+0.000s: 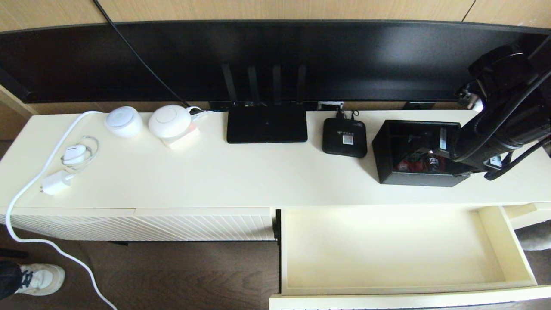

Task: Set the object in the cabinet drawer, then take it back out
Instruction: Put the storage box in the drawer

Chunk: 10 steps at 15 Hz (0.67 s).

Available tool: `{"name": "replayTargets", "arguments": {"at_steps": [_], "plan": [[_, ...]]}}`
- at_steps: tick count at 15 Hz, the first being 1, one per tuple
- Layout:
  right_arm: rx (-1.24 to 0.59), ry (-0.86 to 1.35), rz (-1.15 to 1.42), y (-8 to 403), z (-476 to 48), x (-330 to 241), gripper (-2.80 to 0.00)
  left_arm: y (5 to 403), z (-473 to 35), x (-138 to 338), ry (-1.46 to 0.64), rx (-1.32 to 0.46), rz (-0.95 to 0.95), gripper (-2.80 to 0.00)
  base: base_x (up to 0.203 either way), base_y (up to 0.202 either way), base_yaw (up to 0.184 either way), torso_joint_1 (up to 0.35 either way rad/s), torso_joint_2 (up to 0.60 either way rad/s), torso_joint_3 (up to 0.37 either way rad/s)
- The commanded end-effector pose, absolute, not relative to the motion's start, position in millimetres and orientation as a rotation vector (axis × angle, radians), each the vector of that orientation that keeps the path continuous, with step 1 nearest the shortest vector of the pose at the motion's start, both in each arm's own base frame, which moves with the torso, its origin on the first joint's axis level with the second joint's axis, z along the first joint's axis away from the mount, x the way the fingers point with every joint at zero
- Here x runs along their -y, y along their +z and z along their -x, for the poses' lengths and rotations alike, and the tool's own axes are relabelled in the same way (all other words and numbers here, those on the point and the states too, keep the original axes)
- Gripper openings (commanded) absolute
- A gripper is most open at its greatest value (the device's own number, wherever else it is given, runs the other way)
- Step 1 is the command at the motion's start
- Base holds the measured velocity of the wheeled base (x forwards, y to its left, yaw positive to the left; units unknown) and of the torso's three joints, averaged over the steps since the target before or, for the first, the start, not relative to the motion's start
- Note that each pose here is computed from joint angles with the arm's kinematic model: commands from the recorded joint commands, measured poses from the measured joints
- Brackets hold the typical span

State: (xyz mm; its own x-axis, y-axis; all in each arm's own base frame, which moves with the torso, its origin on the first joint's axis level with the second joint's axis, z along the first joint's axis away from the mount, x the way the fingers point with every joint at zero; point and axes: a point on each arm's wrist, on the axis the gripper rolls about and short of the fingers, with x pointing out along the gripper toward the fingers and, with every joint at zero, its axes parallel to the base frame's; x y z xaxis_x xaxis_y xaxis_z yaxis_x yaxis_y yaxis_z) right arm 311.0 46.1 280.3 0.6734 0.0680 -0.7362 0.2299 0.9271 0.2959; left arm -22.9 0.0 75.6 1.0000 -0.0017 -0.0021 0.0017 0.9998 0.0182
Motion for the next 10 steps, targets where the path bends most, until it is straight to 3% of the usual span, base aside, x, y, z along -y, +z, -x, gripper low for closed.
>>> {"name": "replayTargets", "arguments": {"at_steps": [1, 10], "plan": [[-0.83, -0.098, -0.384, 277, -315, -45, 0.0, 75, 23, 0, -0.002, -0.005, -0.018, -2.8, 0.0, 0.0, 0.0, 0.0, 0.0, 0.0], [-0.788, -0.076, -0.323, 284, -314, -42, 0.0, 75, 23, 0, -0.002, -0.005, -0.018, -2.8, 0.0, 0.0, 0.0, 0.0, 0.0, 0.0]]}}
